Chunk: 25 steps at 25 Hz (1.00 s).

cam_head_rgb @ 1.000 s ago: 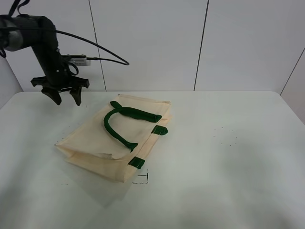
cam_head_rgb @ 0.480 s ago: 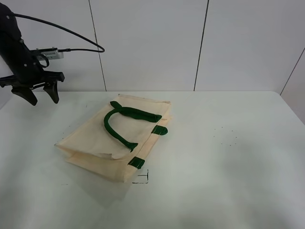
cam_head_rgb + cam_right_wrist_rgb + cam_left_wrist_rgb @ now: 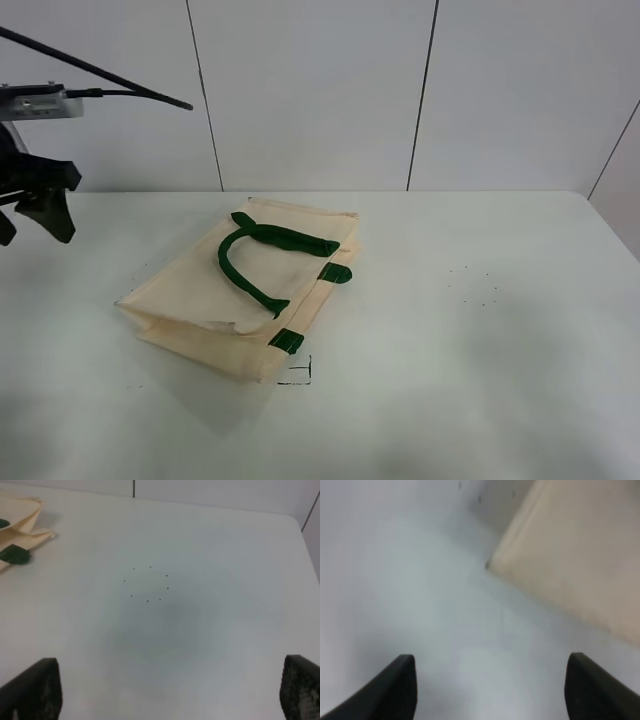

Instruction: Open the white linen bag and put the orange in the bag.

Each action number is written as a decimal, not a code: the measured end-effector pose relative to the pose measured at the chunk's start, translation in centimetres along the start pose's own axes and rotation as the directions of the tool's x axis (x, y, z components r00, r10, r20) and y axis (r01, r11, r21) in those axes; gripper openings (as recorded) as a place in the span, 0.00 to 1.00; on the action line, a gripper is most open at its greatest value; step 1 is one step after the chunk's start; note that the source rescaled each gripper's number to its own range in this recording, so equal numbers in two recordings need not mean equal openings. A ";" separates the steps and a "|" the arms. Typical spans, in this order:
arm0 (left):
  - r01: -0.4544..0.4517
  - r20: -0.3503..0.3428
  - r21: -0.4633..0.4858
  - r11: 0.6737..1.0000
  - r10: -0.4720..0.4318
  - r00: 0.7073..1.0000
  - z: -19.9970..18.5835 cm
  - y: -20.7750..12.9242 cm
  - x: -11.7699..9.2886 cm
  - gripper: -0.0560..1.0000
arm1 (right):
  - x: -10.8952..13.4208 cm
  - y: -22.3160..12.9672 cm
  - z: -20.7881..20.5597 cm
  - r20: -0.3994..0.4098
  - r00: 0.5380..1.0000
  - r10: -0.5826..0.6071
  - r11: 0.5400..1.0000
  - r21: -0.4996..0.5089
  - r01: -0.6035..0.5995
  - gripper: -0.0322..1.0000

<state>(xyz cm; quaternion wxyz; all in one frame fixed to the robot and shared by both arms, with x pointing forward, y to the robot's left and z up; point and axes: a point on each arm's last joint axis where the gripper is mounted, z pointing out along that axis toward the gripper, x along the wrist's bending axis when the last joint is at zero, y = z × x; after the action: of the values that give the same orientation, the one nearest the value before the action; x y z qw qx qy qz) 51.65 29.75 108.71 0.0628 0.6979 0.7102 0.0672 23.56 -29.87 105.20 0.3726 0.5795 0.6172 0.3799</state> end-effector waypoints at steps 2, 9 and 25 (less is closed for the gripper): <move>0.000 -0.001 -0.011 1.000 0.000 1.000 -0.9 -2.6 0.1 0.83 | 0.0 0.0 0.0 0.000 1.000 0.000 1.000 0.000 0.000 1.00; -0.004 -0.001 -0.025 1.000 0.004 1.000 -0.4 -12.9 0.5 0.83 | 0.0 0.0 0.0 0.000 1.000 0.000 1.000 0.000 0.000 1.00; -0.036 0.003 -0.595 0.803 0.047 0.999 -0.4 -26.7 0.8 0.83 | 0.0 0.0 0.0 0.000 1.000 0.000 1.000 0.000 0.000 1.00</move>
<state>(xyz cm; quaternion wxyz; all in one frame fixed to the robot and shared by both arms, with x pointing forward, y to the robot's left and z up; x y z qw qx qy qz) 25.27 30.12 104.25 0.2827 0.6591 0.6375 0.2815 23.56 -29.87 105.20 0.3726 0.5795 0.6172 0.3799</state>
